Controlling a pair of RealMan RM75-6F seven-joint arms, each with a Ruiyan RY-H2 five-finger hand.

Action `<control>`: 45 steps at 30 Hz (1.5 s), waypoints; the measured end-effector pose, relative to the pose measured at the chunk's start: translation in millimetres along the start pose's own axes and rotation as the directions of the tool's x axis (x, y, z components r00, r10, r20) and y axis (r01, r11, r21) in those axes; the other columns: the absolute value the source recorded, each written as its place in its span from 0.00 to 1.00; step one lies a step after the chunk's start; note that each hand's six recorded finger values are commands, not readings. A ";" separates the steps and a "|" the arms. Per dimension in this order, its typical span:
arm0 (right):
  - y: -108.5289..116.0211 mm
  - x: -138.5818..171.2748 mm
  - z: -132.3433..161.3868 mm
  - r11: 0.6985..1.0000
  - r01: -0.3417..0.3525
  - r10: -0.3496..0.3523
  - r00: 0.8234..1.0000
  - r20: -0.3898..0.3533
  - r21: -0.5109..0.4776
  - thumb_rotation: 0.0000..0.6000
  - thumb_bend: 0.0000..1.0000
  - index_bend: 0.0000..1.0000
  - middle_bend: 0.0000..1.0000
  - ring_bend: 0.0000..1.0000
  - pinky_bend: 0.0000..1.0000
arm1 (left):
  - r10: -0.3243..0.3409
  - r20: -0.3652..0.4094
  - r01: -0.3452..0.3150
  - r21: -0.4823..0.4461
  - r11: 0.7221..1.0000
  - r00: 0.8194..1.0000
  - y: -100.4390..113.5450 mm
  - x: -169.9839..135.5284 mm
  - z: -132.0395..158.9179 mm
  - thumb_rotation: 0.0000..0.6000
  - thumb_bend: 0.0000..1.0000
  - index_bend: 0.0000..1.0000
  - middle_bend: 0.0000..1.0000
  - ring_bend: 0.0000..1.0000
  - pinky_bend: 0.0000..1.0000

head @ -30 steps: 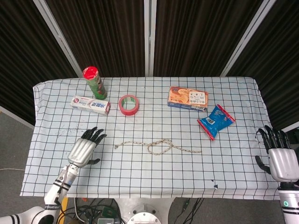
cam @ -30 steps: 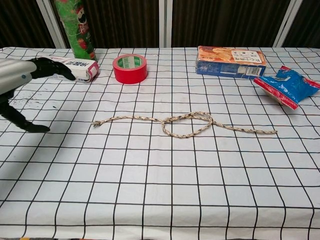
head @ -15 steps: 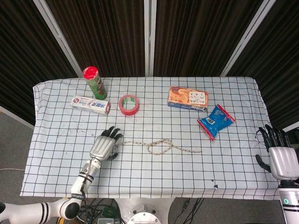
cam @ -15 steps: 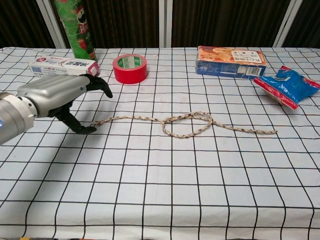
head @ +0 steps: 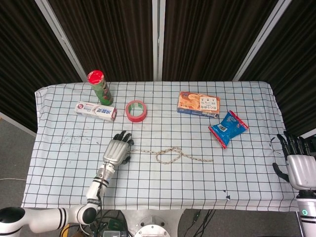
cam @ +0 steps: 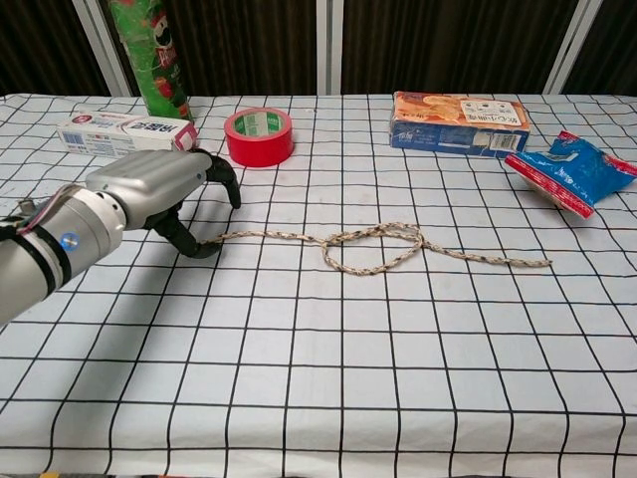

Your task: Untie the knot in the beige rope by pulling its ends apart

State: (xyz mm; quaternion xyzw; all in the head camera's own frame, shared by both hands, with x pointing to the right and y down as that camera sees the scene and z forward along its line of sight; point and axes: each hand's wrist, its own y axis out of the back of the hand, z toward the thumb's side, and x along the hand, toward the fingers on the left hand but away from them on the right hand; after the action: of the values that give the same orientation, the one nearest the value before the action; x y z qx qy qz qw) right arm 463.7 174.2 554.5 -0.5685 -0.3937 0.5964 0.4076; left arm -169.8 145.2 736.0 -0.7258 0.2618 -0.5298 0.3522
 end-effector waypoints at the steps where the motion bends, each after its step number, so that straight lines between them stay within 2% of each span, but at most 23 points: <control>1: 0.1 -0.1 -0.4 1.000 0.001 -0.001 1.000 0.001 -0.001 1.00 0.25 0.00 0.00 0.00 0.00 | -0.002 -0.002 0.002 0.006 1.000 1.000 -1.1 1.2 0.5 1.00 0.25 0.36 0.13 0.03 0.13; 13: -3.1 -0.4 -4.6 1.000 -0.006 0.006 1.000 0.012 -0.007 1.00 0.25 0.00 0.00 0.00 0.00 | -0.017 -0.040 0.019 0.046 0.999 0.999 -11.6 6.2 -7.9 1.00 0.25 0.42 0.13 0.03 0.13; 45: -10.5 -5.2 -9.4 1.000 -0.016 0.017 0.999 0.035 -0.019 1.00 0.25 0.00 0.00 0.00 0.00 | -0.015 -0.092 0.018 0.028 0.999 0.996 -18.9 10.0 -11.7 1.00 0.37 0.55 0.18 0.03 0.13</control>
State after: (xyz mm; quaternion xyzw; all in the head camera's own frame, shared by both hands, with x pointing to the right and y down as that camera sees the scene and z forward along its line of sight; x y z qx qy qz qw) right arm 473.6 173.2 565.8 -0.5649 -0.4015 0.6061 0.3904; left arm -177.8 146.6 759.0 -0.6978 0.2640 -0.5691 0.3457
